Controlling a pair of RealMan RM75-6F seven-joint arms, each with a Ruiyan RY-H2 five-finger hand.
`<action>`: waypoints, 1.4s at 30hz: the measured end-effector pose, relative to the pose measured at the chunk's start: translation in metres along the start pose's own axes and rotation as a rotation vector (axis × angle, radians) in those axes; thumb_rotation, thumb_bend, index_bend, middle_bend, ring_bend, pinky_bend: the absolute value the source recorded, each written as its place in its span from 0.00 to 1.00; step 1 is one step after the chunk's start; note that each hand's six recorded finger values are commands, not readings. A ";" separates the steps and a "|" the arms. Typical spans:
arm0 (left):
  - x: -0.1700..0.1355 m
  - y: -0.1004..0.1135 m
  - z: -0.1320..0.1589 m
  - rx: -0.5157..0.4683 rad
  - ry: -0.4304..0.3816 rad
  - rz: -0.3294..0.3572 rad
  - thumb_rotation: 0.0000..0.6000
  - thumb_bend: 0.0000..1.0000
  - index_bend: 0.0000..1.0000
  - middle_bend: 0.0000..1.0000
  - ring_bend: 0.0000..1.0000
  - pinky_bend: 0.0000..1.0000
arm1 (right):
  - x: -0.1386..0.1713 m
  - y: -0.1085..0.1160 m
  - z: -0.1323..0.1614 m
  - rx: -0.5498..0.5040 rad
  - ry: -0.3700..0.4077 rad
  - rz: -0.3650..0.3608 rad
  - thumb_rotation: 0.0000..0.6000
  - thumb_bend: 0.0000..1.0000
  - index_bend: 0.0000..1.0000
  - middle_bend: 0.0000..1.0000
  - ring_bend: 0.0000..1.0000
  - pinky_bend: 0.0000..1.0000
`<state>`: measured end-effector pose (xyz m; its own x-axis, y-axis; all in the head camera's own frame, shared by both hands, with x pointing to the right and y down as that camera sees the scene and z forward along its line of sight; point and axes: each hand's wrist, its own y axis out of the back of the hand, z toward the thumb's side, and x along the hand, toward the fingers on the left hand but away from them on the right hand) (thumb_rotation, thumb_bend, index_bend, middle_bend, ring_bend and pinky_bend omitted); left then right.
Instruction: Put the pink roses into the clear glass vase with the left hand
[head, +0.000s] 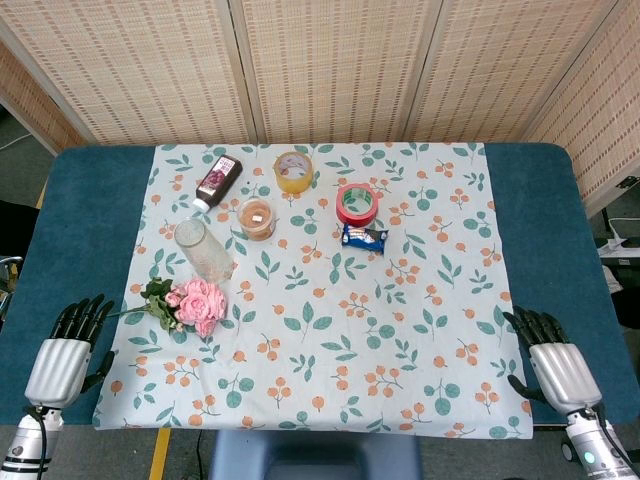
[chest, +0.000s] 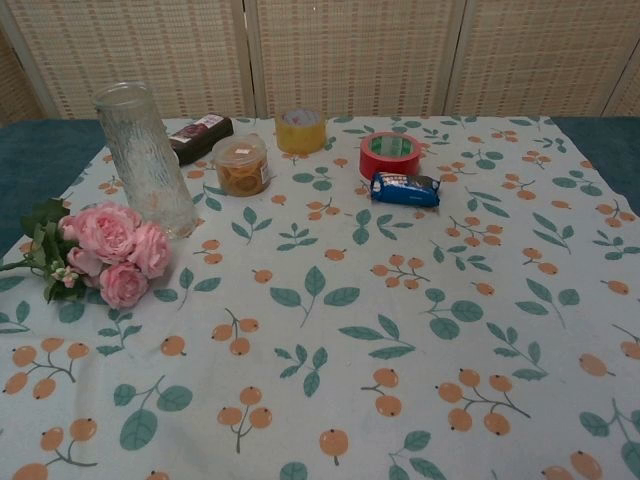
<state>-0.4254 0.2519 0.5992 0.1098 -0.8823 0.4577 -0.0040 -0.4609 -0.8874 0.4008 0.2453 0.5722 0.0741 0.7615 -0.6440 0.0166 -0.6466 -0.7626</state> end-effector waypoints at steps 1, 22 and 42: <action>0.000 -0.001 0.000 -0.002 -0.001 -0.002 1.00 0.42 0.00 0.00 0.00 0.09 | 0.000 0.000 0.000 0.000 0.001 0.001 1.00 0.18 0.00 0.00 0.00 0.00; 0.088 -0.051 0.049 -0.229 -0.079 -0.251 1.00 0.41 0.00 0.00 0.00 0.18 | 0.001 -0.005 0.008 -0.007 0.043 0.030 1.00 0.18 0.00 0.00 0.00 0.00; 0.135 -0.077 0.072 -0.091 -0.063 -0.431 1.00 0.40 0.14 0.12 0.03 0.18 | 0.001 -0.003 0.006 -0.021 0.048 0.036 1.00 0.18 0.00 0.00 0.00 0.00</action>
<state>-0.3386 0.1752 0.7250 0.1808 -0.6011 0.7785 -0.0319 -0.7947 -0.6062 0.3949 0.2480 0.5732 0.1228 0.7350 -0.6668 0.0344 -0.6747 -0.7373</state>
